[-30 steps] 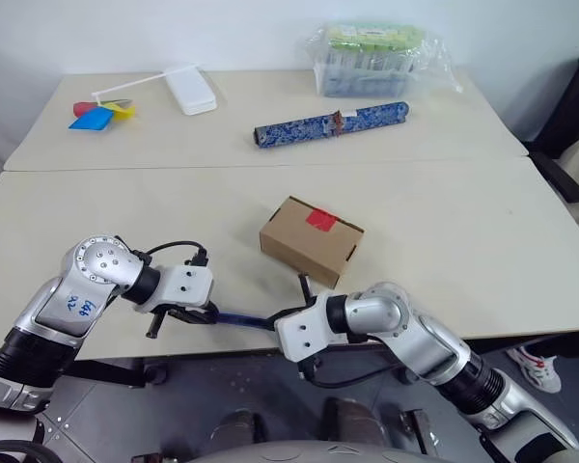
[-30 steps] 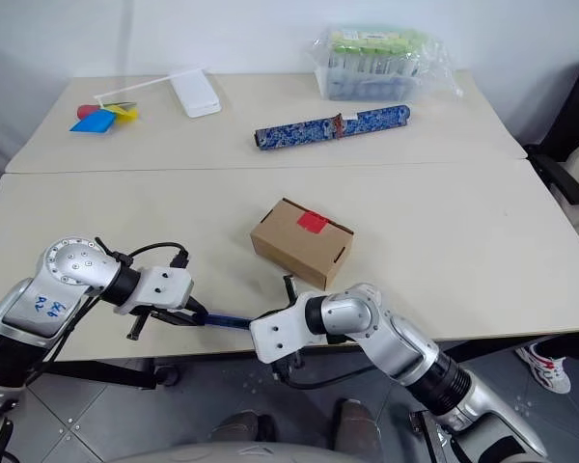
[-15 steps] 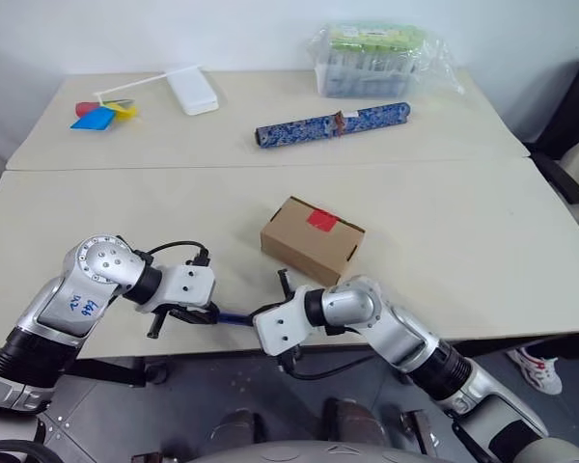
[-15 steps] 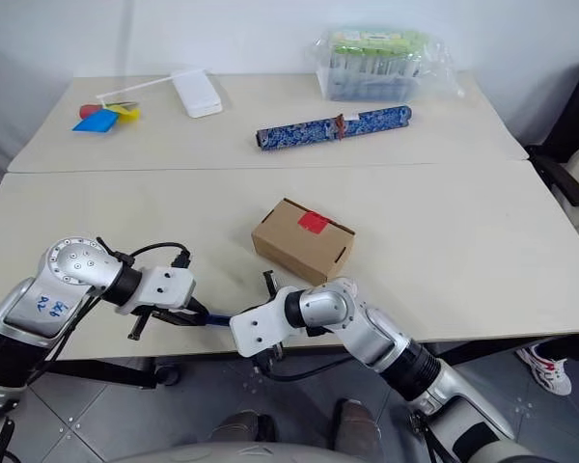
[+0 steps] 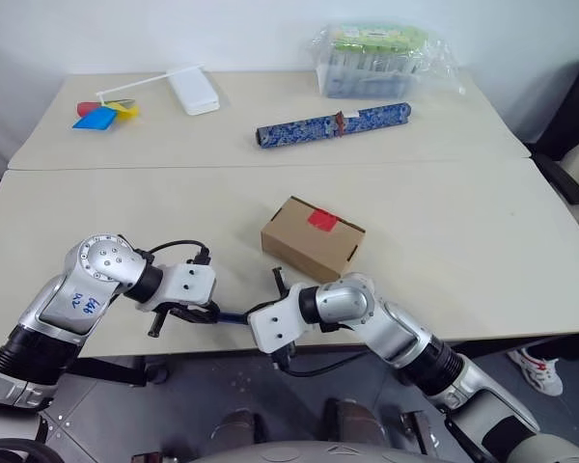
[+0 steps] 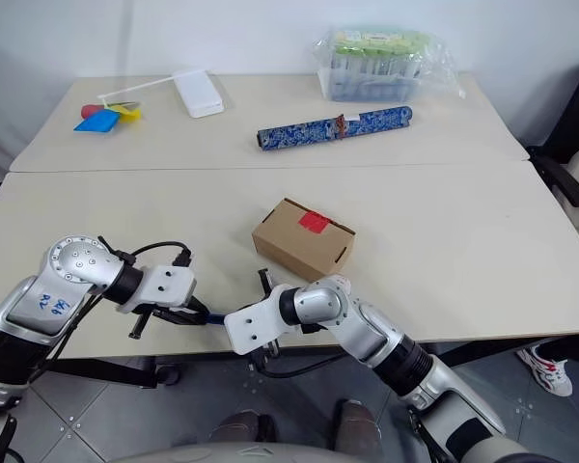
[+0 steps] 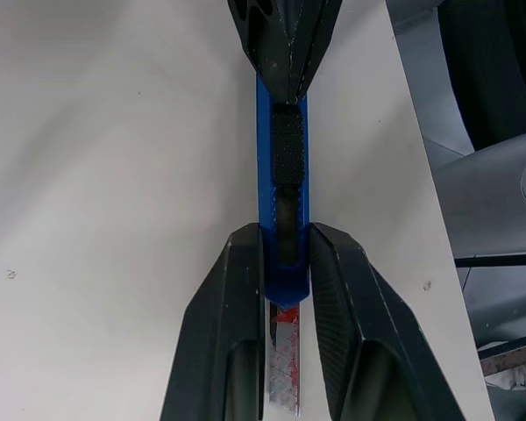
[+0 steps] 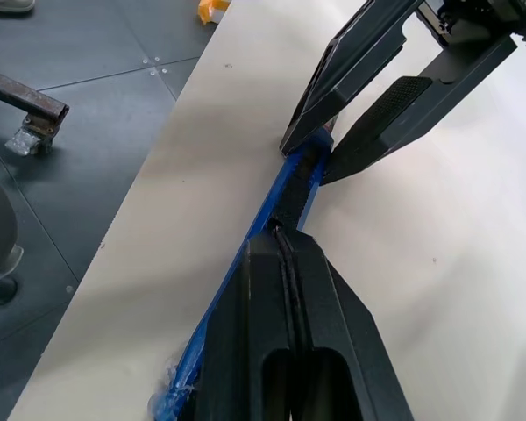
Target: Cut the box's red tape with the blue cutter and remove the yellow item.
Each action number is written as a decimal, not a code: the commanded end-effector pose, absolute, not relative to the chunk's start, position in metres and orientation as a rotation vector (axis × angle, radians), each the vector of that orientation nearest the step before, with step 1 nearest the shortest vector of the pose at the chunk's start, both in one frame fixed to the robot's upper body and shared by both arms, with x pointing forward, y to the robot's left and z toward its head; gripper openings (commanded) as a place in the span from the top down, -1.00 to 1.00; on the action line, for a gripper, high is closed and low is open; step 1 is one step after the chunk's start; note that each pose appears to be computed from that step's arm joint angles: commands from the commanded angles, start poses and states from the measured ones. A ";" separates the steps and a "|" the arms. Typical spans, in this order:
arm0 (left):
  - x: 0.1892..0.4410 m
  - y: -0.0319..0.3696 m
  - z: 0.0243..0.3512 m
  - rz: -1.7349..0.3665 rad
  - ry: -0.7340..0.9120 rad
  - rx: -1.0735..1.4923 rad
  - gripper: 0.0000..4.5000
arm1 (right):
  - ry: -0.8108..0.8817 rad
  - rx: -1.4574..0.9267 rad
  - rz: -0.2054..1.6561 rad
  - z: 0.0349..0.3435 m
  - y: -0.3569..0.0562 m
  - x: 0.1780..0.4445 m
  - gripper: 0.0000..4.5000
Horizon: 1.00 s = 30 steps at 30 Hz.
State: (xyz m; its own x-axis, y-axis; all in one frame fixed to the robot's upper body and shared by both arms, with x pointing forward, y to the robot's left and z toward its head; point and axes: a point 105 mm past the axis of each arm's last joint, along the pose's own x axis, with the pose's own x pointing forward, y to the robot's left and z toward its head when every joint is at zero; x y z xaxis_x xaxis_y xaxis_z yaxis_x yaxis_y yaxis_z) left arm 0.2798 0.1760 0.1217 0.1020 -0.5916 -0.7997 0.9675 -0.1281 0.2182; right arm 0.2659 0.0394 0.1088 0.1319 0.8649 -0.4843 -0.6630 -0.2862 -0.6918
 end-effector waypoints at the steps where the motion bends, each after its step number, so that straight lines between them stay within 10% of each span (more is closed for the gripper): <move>1: 0.278 0.174 0.111 -1.459 0.556 0.921 0.81 | -0.283 -1.089 1.487 0.126 0.035 0.267 0.98; 30: 0.288 0.173 0.105 -1.455 0.538 0.915 0.81 | -0.243 -1.114 1.535 0.103 0.041 0.269 0.98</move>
State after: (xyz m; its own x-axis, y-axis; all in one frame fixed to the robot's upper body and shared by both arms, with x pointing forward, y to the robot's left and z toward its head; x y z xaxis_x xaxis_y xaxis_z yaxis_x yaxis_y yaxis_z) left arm 0.2881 0.1726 0.1181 0.1024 -0.6240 -0.7747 0.9651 -0.1264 0.2294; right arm 0.2730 0.0363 0.1085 0.1391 0.8606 -0.4899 -0.6607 -0.2878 -0.6933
